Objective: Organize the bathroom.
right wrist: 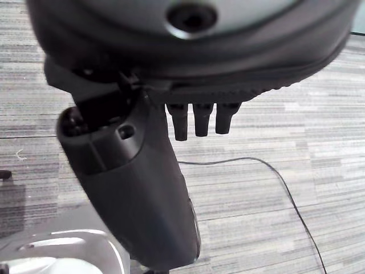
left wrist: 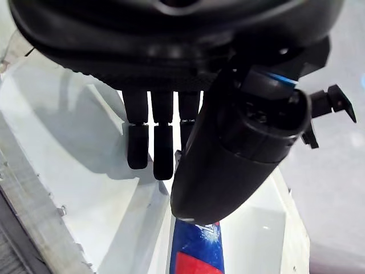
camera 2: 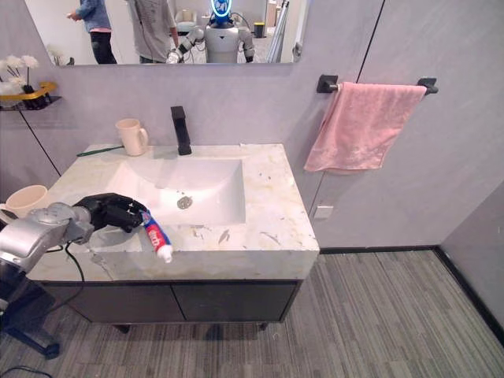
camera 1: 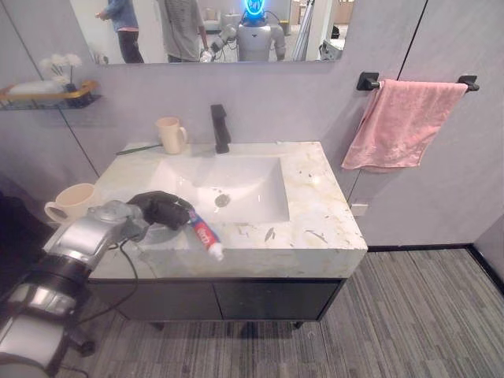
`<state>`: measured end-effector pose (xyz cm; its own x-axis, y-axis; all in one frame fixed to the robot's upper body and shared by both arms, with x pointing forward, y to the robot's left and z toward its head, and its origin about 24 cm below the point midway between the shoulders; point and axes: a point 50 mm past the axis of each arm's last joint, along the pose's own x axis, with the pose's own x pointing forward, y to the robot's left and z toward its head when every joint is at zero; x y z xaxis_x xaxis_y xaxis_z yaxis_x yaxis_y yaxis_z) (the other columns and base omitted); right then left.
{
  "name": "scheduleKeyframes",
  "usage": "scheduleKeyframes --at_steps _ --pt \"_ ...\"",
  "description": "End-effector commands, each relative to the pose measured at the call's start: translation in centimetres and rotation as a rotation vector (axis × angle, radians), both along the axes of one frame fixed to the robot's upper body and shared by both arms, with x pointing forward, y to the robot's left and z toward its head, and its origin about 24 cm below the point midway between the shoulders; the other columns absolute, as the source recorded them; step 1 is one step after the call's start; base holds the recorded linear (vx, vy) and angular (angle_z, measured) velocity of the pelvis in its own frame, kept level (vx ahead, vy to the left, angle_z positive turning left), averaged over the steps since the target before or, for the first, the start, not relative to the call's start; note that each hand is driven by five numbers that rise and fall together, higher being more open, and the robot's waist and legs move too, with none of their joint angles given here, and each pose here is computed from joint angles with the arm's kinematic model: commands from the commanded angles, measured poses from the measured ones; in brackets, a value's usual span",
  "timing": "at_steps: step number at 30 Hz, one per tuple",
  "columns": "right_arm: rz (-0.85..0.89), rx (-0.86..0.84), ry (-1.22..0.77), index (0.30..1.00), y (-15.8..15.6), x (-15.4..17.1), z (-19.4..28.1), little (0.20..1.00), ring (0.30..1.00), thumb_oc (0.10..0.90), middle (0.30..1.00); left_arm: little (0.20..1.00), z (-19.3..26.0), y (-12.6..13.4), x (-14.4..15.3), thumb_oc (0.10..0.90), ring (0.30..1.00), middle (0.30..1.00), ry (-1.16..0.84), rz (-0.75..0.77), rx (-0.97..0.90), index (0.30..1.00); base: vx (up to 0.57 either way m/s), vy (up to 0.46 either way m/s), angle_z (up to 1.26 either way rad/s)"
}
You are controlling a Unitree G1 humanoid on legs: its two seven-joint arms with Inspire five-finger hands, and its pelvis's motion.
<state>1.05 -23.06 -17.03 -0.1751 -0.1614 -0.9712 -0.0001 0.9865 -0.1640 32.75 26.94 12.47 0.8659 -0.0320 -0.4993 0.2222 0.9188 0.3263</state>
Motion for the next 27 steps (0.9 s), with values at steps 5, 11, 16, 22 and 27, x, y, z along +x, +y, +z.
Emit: scheduleKeyframes --at_steps 5,11,16,22,27 --pt "-0.064 -0.041 0.088 0.900 -0.7 -1.8 0.3 0.900 0.900 0.800 0.900 0.300 8.0 -0.6 1.5 0.400 0.300 0.300 -0.327 0.085 -0.176 0.300 0.00 0.000 0.00" --pt "-0.181 -0.096 0.055 0.900 -1.1 -2.2 0.3 0.900 0.900 0.800 0.900 0.300 9.2 -2.4 1.7 0.400 0.300 0.300 -0.385 0.099 -0.321 0.300 0.01 -0.005 0.00" --pt "-0.380 -0.200 -0.045 0.900 -3.0 -2.0 0.7 0.900 0.900 0.800 0.900 0.300 11.0 -5.5 1.4 0.400 0.300 0.300 -0.472 0.129 -0.524 0.300 0.02 -0.052 0.00" --pt "-0.502 -0.277 -0.172 0.900 -5.2 -1.0 1.3 0.900 0.900 0.800 0.900 0.300 12.5 -7.5 0.3 0.400 0.300 0.300 -0.538 0.158 -0.646 0.300 0.01 -0.056 -0.05" --pt "-0.615 -0.324 -0.345 0.900 -7.0 0.8 2.1 0.900 0.900 0.800 0.900 0.300 13.0 -8.2 -0.4 0.400 0.300 0.300 -0.542 0.192 -0.688 0.300 0.01 -0.065 -0.04"
